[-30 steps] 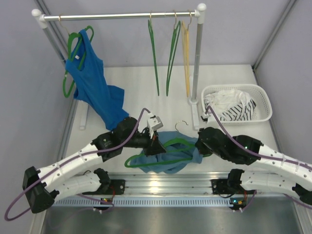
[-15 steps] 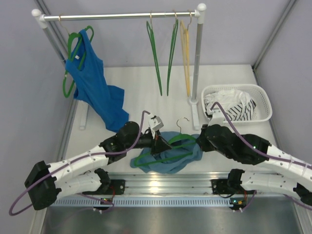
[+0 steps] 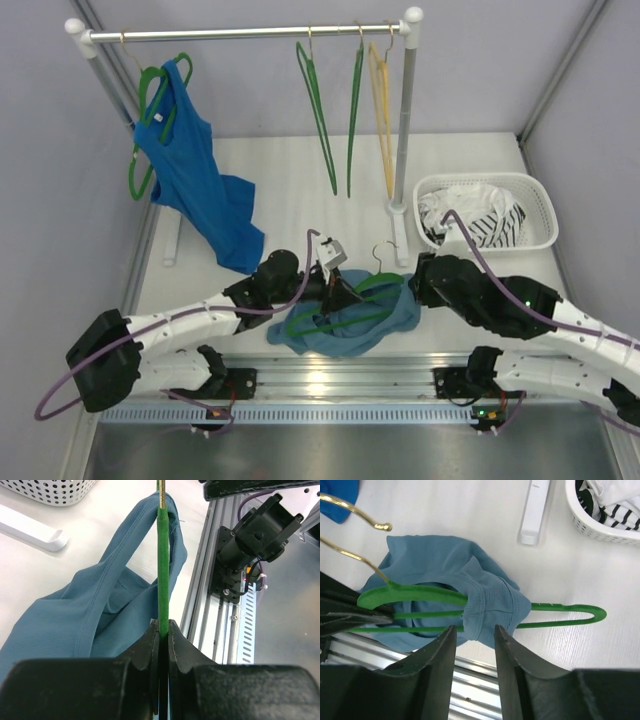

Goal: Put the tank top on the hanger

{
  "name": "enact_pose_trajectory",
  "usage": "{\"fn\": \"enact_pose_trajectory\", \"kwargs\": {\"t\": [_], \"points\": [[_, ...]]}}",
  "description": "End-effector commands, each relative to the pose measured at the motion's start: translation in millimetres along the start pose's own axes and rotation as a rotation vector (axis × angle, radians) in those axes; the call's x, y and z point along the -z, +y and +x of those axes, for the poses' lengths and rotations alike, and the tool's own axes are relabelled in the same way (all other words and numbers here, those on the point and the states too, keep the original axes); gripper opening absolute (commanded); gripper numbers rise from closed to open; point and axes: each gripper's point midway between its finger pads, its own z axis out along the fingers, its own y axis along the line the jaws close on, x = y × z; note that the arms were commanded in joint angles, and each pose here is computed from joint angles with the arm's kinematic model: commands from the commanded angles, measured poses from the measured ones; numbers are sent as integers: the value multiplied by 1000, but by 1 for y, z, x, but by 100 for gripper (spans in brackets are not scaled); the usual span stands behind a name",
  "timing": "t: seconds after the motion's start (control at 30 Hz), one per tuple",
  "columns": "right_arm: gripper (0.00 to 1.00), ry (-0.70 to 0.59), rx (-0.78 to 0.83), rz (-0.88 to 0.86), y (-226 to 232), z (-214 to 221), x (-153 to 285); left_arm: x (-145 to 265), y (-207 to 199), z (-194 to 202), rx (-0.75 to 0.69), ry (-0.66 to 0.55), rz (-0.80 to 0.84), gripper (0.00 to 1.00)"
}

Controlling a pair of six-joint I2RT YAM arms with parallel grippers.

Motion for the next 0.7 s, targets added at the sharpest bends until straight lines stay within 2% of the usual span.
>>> {"fn": "enact_pose_trajectory", "kwargs": {"t": [0.0, 0.13, 0.23, 0.57, 0.67], "points": [[38, -76, -9, -100, 12, -16, 5, -7, -10, -27, -75, -106, 56, 0], [55, -130, 15, -234, 36, -27, 9, -15, -6, -25, -18, -94, 48, 0], [61, -154, 42, -259, 49, -33, 2, -22, -5, -25, 30, -79, 45, 0], [64, -138, 51, -114, 50, -27, -39, -42, -16, -25, 10, -78, 28, 0], [58, -116, 33, -75, 46, -19, -47, -47, -15, -29, 11, -89, 4, 0]]}}
